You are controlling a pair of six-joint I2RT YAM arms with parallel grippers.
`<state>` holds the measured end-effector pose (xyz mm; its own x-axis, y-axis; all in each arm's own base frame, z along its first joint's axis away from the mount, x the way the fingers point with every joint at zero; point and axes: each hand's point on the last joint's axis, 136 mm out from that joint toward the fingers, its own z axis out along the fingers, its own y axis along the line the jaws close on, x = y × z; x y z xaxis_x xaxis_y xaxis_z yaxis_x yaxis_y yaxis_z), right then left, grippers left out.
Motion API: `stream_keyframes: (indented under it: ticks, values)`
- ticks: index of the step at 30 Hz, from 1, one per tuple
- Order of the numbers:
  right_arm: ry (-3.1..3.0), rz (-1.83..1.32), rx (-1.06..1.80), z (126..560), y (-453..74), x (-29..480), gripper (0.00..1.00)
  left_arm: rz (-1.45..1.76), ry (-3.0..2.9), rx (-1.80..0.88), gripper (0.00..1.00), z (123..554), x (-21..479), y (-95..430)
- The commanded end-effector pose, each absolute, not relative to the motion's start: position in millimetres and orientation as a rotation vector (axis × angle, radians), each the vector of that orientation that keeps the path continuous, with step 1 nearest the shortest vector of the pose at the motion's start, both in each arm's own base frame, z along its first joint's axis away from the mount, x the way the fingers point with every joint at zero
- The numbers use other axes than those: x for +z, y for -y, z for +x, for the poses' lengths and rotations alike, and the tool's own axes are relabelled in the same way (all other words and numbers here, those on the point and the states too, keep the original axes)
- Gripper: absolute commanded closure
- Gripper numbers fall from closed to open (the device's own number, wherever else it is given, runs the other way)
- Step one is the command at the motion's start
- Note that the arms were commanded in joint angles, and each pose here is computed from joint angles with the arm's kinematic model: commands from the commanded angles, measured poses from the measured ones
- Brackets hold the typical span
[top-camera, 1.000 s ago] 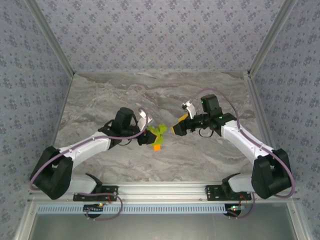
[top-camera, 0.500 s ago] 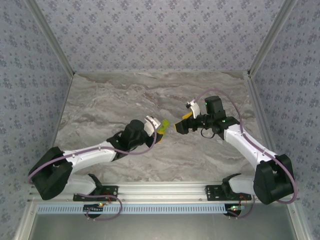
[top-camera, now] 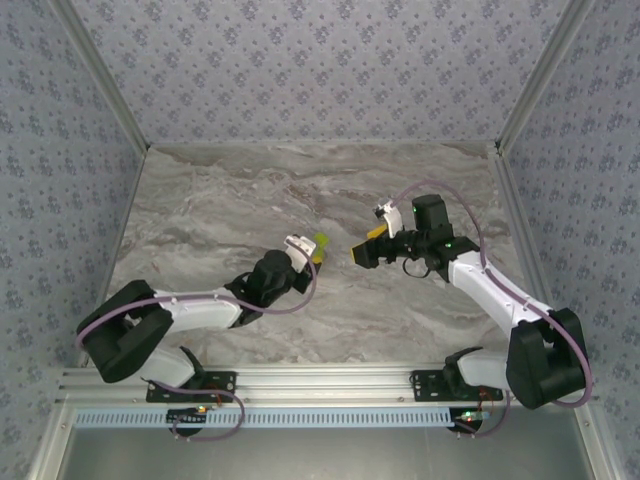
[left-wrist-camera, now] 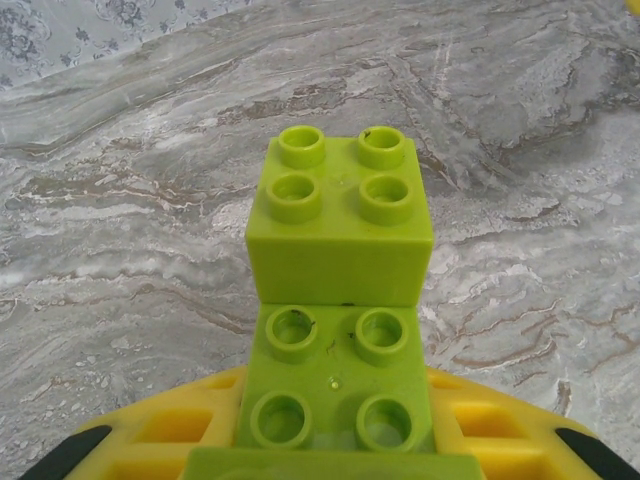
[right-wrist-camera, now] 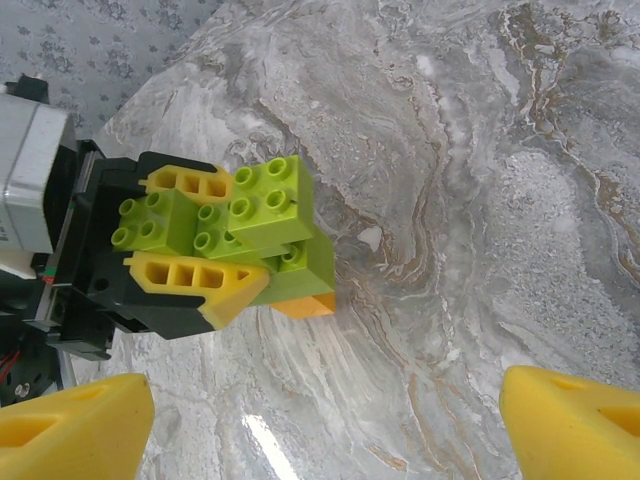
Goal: Assemble a carrot with lego
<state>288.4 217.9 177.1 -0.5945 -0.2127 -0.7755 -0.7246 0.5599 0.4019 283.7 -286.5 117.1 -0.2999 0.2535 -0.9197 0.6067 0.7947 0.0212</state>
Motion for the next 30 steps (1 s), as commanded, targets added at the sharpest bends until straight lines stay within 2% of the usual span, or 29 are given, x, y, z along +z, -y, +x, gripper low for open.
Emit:
stream_keyframes:
  ticks: [1, 15, 22, 30]
  values:
    - [-2.112, -0.722, 0.962, 289.5, -214.9, 173.7, 0.09, 0.582, -1.834, -0.465, 0.78, 289.5, 131.1, 296.7]
    - [-2.121, -0.714, 0.969, 289.1, -214.4, 166.9, 0.09, 0.631, -1.886, -0.534, 0.68, 285.1, 113.0, 312.2]
    - [-2.121, -0.711, 0.975, 288.8, -214.4, 164.5, 0.09, 0.648, -1.906, -0.543, 0.57, 280.5, 107.1, 311.7]
    - [-2.149, -0.693, 0.965, 296.0, -216.5, 161.3, 0.06, 0.709, -1.93, -0.565, 0.41, 271.1, 100.7, 318.1]
